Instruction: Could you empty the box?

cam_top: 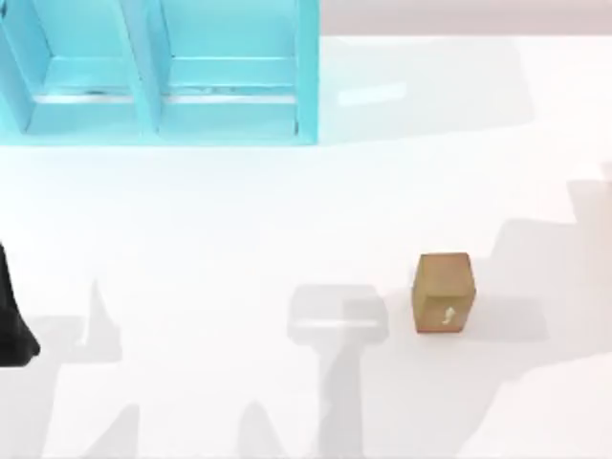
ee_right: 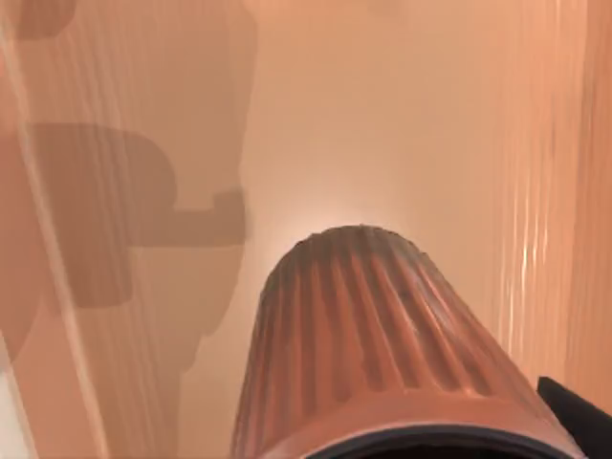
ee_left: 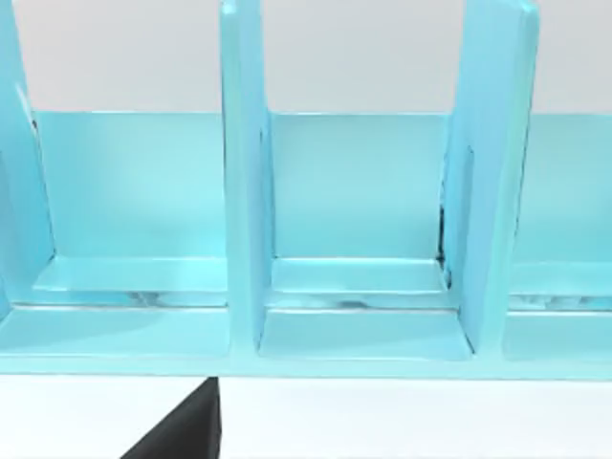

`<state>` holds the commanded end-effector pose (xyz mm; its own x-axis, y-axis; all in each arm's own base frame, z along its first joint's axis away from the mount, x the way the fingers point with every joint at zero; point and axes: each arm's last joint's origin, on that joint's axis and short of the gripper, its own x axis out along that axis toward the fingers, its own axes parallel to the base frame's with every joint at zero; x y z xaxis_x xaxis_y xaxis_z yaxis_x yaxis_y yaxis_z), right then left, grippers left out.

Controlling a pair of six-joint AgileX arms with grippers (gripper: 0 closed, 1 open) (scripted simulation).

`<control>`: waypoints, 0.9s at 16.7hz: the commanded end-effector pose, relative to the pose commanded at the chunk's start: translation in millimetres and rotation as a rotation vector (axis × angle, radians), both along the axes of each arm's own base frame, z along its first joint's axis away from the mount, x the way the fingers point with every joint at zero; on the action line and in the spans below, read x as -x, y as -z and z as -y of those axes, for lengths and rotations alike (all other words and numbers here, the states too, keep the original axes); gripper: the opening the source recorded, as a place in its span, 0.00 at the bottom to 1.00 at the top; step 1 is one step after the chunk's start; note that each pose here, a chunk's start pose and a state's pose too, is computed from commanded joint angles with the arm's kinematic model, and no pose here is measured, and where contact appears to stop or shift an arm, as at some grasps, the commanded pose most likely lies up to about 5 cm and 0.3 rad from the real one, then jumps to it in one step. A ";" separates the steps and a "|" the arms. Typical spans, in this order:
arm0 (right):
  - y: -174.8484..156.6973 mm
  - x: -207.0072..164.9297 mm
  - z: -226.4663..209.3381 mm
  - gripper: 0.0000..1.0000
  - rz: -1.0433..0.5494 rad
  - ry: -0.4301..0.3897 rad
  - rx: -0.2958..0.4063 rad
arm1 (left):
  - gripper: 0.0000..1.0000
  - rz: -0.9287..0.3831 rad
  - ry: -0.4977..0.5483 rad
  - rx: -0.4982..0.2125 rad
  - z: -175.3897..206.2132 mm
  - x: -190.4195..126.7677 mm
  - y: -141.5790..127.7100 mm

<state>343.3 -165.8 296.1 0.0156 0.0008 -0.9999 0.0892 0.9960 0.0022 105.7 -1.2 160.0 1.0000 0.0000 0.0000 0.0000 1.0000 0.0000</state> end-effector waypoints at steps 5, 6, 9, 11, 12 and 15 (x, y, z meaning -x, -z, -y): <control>6.3 -12.7 -7.8 0.00 -0.012 -0.062 -0.004 | 1.00 0.000 0.000 0.000 0.0 0.0 0.0; 6.3 -12.7 -7.8 0.00 -0.012 -0.062 -0.004 | 1.00 0.000 0.000 0.000 0.0 0.0 0.0; 7.1 -15.0 -10.5 0.00 -0.007 -0.055 -0.002 | 1.00 0.000 0.000 0.000 0.0 0.0 0.0; 9.1 -27.1 -28.9 0.00 0.008 -0.056 0.004 | 1.00 0.000 0.000 0.000 0.0 0.0 0.0; 11.1 -35.5 -44.1 0.00 0.017 -0.059 0.007 | 1.00 0.000 0.000 0.000 0.0 0.0 0.0; 18.8 -61.2 -111.7 0.00 0.056 -0.077 0.010 | 1.00 0.000 0.000 0.000 0.0 0.0 0.0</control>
